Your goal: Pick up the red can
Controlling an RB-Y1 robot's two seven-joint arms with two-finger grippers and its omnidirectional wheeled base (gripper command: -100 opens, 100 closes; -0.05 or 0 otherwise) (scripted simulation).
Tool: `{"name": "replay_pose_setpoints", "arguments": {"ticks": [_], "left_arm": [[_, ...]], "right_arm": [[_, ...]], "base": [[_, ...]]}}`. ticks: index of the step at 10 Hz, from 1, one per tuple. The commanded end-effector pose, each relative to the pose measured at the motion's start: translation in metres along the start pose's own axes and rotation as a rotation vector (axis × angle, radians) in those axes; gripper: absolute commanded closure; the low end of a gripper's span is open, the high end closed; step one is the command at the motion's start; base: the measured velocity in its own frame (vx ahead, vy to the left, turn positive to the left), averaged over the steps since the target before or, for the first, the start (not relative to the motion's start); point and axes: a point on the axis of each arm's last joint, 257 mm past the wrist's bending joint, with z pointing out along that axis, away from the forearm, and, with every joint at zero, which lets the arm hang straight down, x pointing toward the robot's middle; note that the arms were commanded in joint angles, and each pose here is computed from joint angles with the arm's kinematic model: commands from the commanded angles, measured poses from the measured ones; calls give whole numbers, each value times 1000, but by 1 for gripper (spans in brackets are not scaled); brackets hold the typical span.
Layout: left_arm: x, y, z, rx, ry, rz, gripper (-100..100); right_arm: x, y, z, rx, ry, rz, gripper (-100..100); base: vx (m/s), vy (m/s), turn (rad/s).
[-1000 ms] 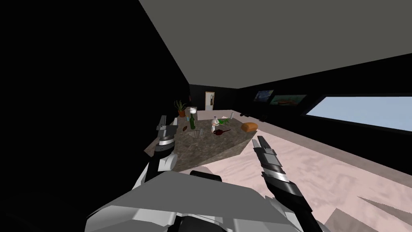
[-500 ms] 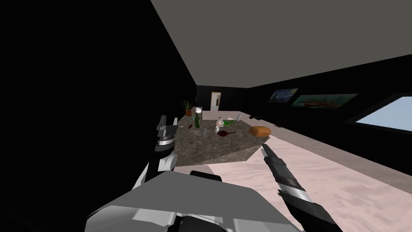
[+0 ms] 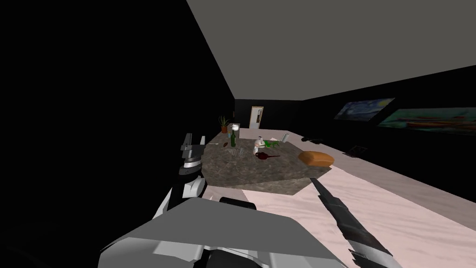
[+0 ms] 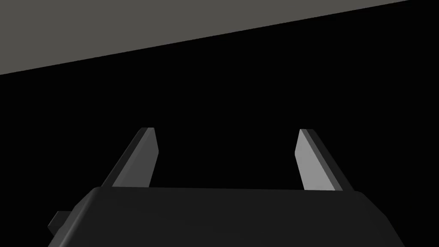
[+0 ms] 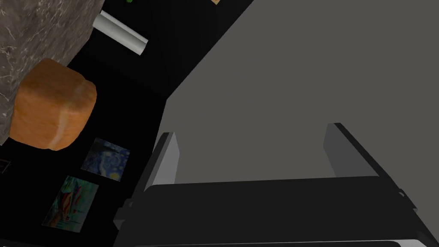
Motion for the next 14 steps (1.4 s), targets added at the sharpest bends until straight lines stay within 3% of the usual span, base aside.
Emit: {"name": "replay_pose_setpoints", "arguments": {"ticks": [1, 2, 3, 4, 5, 6, 9, 11, 14], "left_arm": [[0, 0, 0, 0, 0, 0, 0], [0, 0, 0, 0, 0, 0, 0], [0, 0, 0, 0, 0, 0, 0], [0, 0, 0, 0, 0, 0, 0], [0, 0, 0, 0, 0, 0, 0], [0, 0, 0, 0, 0, 0, 0], [0, 0, 0, 0, 0, 0, 0], [0, 0, 0, 0, 0, 0, 0], [0, 0, 0, 0, 0, 0, 0]], "right_arm": [[-11, -26, -15, 76, 41, -87, -100], [-10, -30, -20, 90, 48, -90, -100], [-19, -48, -33, 144, 82, -164, -100], [-19, -52, -40, 162, 92, -168, -100], [-29, -68, -53, 212, 128, -242, -100], [-29, -72, -61, 232, 139, -246, -100], [-53, -103, -94, 339, 228, -395, -100], [-53, -107, -105, 364, 245, -400, -100], [-80, -130, -138, 458, 344, -544, -100]], "base": [[-44, -49, 352], [-40, -44, 247], [-40, -49, 383], [-43, -41, 296], [-52, -33, 373], [-53, -31, 282], [-54, -38, 362], [-35, -35, 184], [-53, -25, 321]]}}
